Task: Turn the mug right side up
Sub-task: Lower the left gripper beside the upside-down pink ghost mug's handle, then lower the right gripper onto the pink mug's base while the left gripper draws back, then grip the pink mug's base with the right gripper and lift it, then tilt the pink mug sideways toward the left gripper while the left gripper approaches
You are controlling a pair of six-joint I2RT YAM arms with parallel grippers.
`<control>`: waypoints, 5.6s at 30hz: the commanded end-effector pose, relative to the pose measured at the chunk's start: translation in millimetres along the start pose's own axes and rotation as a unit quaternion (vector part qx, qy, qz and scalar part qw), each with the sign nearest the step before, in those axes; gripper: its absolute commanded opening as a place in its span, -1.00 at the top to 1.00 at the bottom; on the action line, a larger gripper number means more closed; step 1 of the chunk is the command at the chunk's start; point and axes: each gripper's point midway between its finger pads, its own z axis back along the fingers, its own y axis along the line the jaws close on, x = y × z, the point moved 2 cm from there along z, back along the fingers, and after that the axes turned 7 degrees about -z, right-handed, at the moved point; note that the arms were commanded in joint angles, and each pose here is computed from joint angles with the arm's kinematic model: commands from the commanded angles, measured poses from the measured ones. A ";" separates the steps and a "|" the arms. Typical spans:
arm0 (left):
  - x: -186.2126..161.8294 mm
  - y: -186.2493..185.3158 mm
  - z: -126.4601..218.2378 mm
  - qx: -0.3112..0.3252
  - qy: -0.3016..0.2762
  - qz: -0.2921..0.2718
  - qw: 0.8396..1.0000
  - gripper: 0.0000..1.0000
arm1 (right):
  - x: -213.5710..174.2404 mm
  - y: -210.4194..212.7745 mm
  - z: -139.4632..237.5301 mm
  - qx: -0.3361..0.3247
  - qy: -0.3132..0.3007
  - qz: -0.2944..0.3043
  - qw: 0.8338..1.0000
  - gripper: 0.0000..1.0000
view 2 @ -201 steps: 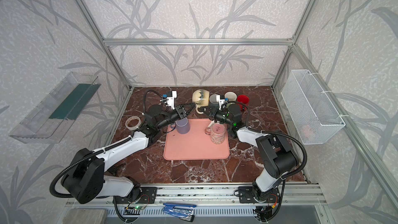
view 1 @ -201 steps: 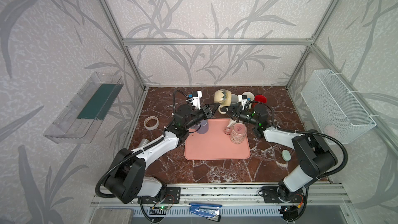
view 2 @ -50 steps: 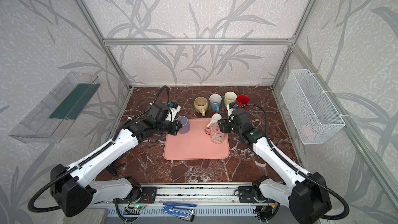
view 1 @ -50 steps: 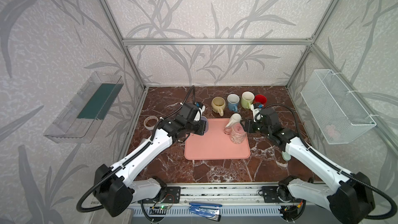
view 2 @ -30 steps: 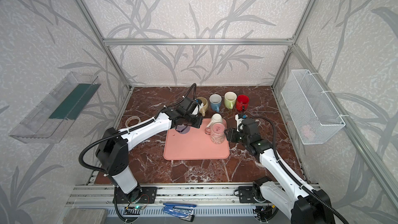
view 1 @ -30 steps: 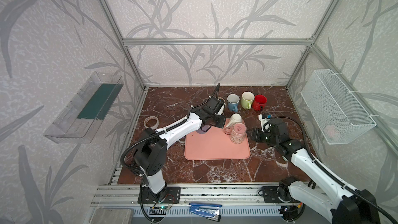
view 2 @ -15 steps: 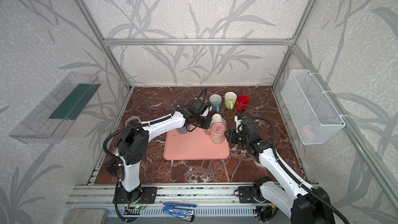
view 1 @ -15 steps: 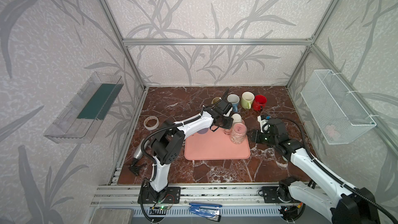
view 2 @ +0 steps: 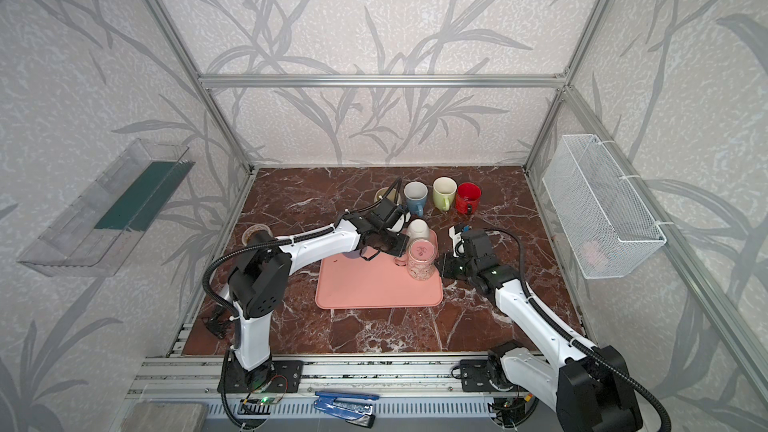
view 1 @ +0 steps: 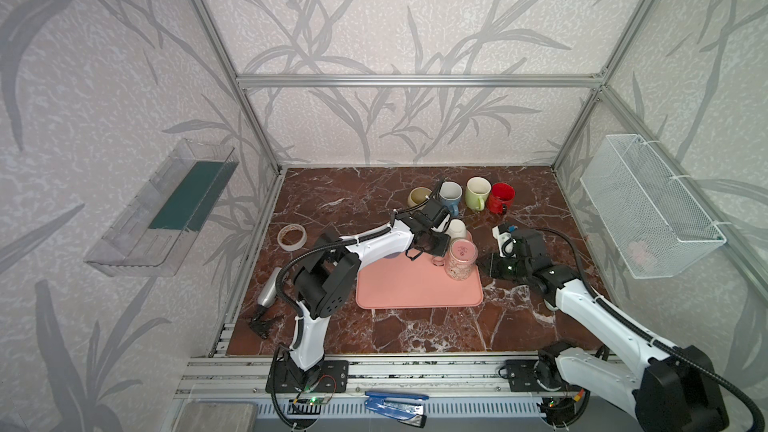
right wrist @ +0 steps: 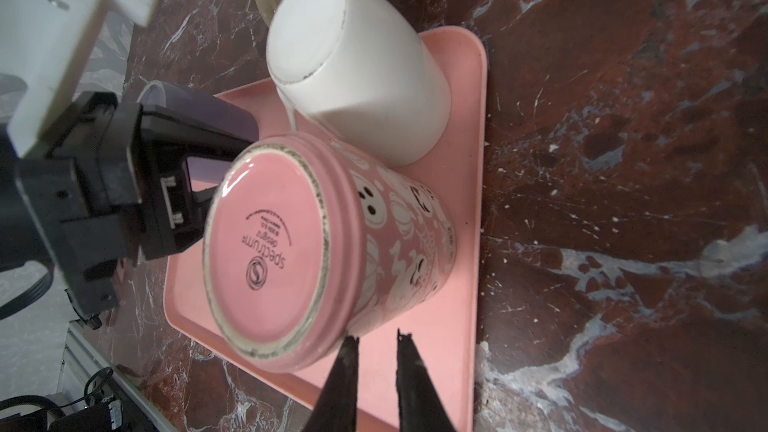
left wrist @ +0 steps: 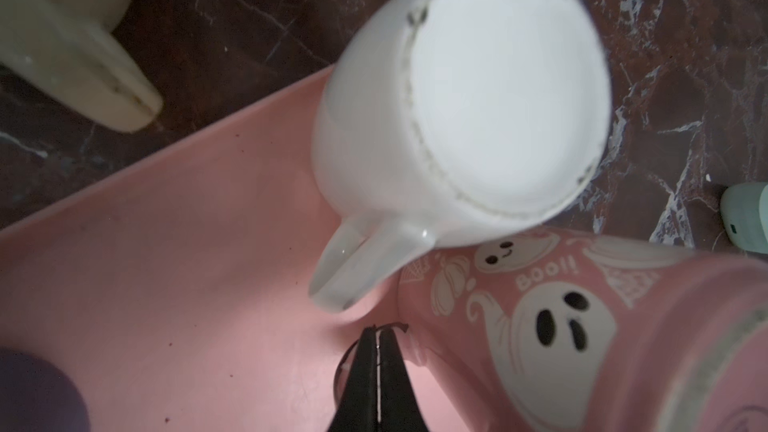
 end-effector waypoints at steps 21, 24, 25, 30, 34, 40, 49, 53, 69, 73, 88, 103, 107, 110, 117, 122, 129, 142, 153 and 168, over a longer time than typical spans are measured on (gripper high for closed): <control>-48.2 -37.0 34.7 -0.019 -0.035 0.011 0.999 1.00 | 20.9 54.6 -41.9 0.069 0.029 0.002 0.997 0.71; -51.2 -40.2 38.4 -0.021 -0.041 0.014 0.999 1.00 | 25.5 63.5 -51.3 0.074 0.035 0.006 0.997 0.71; -51.4 -41.5 39.8 -0.021 -0.044 0.014 0.999 1.00 | 26.3 66.9 -54.5 0.076 0.039 0.007 0.996 0.71; -50.8 -47.8 44.0 -0.023 -0.052 0.013 0.998 1.00 | 31.0 76.6 -62.3 0.075 0.049 0.018 0.996 0.71; -49.6 -49.0 52.3 -0.020 -0.061 0.010 0.998 1.00 | 33.7 73.2 -55.7 0.055 0.041 0.035 0.997 0.66; -47.5 -43.7 84.7 -0.007 -0.091 0.007 0.996 0.95 | 32.3 64.5 -31.4 0.013 0.031 0.083 0.996 0.49; -48.6 -22.2 153.4 0.042 -0.179 -0.007 0.983 0.40 | 1.4 75.4 0.6 -0.021 0.067 0.231 0.970 0.11; -51.3 -12.1 183.4 0.063 -0.217 -0.009 0.974 0.04 | -14.0 80.6 -1.6 -0.036 0.094 0.271 0.957 0.04; -88.4 16.9 239.3 0.111 -0.245 -0.008 0.963 -0.65 | -22.9 85.2 -47.8 -0.112 0.153 0.311 0.931 -0.07; -95.4 23.0 247.5 0.121 -0.254 -0.010 0.960 -0.66 | -21.2 84.9 -61.4 -0.125 0.163 0.311 0.928 -0.02; -108.2 35.4 252.5 0.148 -0.257 -0.016 0.955 -0.66 | -22.8 77.8 -93.0 -0.168 0.173 0.323 0.915 0.12; -106.2 36.4 246.6 0.154 -0.251 -0.019 0.955 -0.67 | -19.1 75.1 -98.0 -0.183 0.163 0.328 0.912 0.60; -106.6 36.3 245.6 0.154 -0.249 -0.020 0.956 -0.67 | -18.5 75.9 -97.1 -0.180 0.159 0.329 0.913 0.85; -107.4 36.7 244.3 0.153 -0.248 -0.018 0.956 -0.67 | -17.8 78.2 -95.2 -0.174 0.155 0.329 0.915 1.00; -110.7 36.1 237.9 0.139 -0.257 -0.001 0.956 -0.67 | -19.9 91.4 -92.6 -0.131 0.145 0.321 0.927 1.00; -114.9 37.3 230.5 0.134 -0.257 0.010 0.957 -0.66 | -19.0 109.6 -83.3 -0.080 0.128 0.307 0.940 1.00; -118.9 39.2 226.2 0.130 -0.260 0.022 0.957 -0.66 | -15.8 126.0 -75.1 -0.009 0.111 0.273 0.956 1.00; -130.4 40.5 214.1 0.105 -0.270 0.052 0.956 -0.65 | -3.1 153.9 -54.1 0.123 0.089 0.195 0.969 1.00; -131.6 23.1 206.0 -0.012 -0.350 0.100 0.931 -0.62 | 12.8 185.5 -23.1 0.220 0.027 0.168 0.961 1.00; -104.2 4.8 206.1 -0.187 -0.412 0.160 0.878 -0.60 | 38.1 226.7 22.0 0.374 -0.009 0.157 0.914 1.00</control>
